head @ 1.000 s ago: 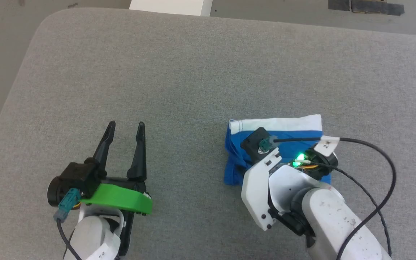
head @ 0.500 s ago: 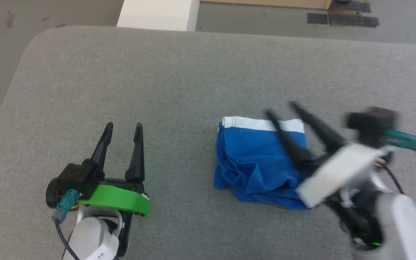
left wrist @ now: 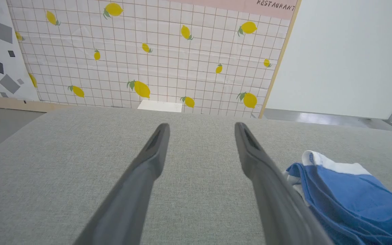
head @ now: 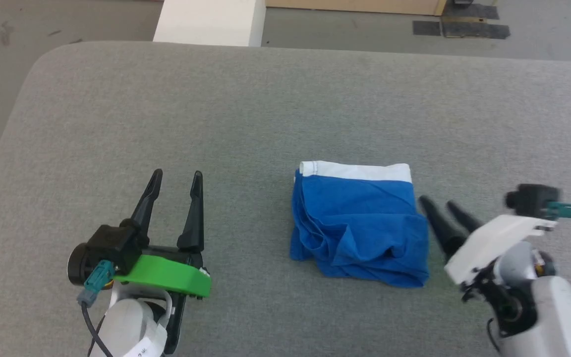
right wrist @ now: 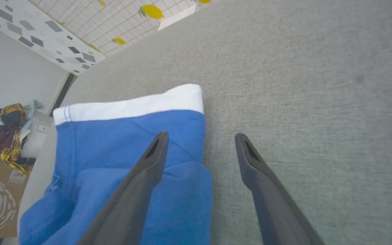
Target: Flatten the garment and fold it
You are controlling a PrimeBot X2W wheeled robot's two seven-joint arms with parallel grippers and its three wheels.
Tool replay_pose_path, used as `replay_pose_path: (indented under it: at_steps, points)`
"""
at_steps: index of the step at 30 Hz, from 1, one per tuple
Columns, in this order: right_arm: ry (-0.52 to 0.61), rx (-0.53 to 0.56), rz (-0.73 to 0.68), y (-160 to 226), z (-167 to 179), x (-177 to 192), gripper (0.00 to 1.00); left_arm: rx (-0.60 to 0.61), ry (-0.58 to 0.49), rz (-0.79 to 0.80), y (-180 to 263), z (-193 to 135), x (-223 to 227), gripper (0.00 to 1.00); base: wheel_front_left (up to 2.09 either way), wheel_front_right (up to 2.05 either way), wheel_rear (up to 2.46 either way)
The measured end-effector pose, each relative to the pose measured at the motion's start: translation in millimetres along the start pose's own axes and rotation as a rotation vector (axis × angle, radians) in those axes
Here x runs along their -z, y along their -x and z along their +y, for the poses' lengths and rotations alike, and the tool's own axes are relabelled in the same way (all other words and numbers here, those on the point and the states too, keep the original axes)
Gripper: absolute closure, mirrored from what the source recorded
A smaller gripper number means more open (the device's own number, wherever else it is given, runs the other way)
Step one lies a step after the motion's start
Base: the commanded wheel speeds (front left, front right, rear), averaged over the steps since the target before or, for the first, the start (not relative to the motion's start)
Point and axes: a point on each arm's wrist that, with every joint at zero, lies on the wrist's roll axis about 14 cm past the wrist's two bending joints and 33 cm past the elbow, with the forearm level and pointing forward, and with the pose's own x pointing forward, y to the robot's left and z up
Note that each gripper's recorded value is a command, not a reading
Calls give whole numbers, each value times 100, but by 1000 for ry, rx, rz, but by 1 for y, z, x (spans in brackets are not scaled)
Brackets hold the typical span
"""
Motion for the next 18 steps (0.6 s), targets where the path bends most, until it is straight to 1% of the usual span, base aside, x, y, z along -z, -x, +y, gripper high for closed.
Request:
replay_pose_path:
  at_steps: [4,7,8,9,10,11,12,13,16,18]
  points:
    - [18,-15,155,-9,7,36,0,-17,-5,6,3,6,1,0,0,0,0]
    - [36,-42,253,-11,16,57,0,-28,-8,9,4,9,2,0,0,0,0]
    - [44,-53,280,-11,20,61,5,-31,-8,9,5,11,2,0,0,0,0]
    - [49,-62,298,-11,23,64,36,-33,-9,10,5,11,2,0,0,0,0]
    - [57,-71,314,-10,27,66,60,-35,-9,10,5,12,2,0,0,0,0]
    - [64,-76,322,-10,28,66,70,-36,-9,10,5,12,2,0,0,0,0]
    - [76,-77,330,-9,30,67,96,-36,-9,9,5,13,2,0,0,0,0]
    - [86,-78,337,-8,30,67,100,-37,-9,8,4,13,2,0,0,0,0]
    - [143,-70,359,-5,31,68,100,-32,-7,6,3,11,2,0,0,0,0]
    - [217,-53,354,-3,31,64,100,-28,-5,4,0,10,2,0,0,0,0]
